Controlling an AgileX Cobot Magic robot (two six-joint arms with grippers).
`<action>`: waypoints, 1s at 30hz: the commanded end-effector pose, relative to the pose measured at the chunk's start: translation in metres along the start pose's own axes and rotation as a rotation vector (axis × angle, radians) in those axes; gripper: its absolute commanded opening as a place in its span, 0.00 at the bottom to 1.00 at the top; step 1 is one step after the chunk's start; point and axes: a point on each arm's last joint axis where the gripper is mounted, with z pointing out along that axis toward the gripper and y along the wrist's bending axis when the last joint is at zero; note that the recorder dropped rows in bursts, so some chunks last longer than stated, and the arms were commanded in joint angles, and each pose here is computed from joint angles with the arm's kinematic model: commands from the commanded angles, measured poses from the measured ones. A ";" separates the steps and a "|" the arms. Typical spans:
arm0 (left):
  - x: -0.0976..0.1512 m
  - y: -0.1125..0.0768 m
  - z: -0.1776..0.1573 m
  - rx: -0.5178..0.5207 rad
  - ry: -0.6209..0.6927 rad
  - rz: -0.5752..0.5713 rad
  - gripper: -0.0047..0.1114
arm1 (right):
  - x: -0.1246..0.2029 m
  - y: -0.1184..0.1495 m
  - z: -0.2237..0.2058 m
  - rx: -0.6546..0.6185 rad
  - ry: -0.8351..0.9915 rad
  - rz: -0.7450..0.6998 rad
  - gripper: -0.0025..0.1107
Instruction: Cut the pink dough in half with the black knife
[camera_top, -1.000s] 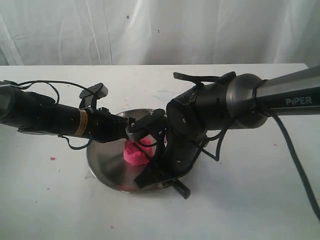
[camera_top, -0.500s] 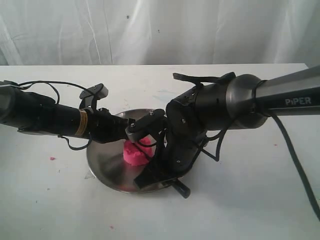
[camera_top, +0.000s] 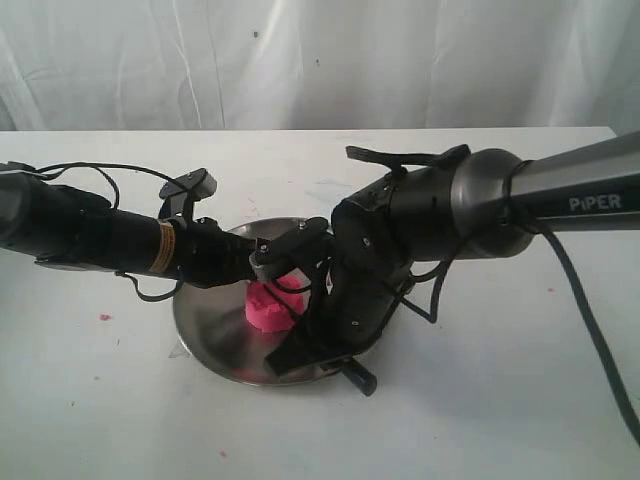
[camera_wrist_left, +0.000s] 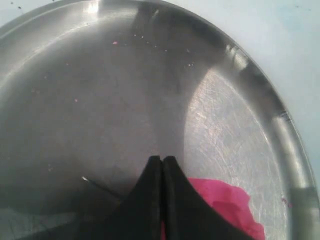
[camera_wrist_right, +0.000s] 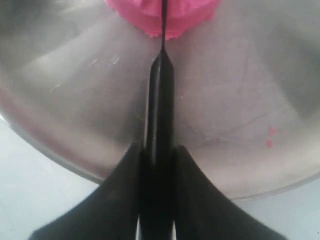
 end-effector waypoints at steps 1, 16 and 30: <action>0.007 -0.001 0.003 0.008 0.031 0.017 0.04 | -0.003 -0.001 0.000 0.000 -0.015 0.001 0.02; 0.007 -0.002 0.003 0.016 0.032 0.015 0.04 | 0.000 -0.001 0.007 0.006 0.022 -0.005 0.02; 0.007 -0.002 0.003 0.016 0.032 0.015 0.04 | 0.003 -0.002 0.016 0.007 0.051 -0.005 0.02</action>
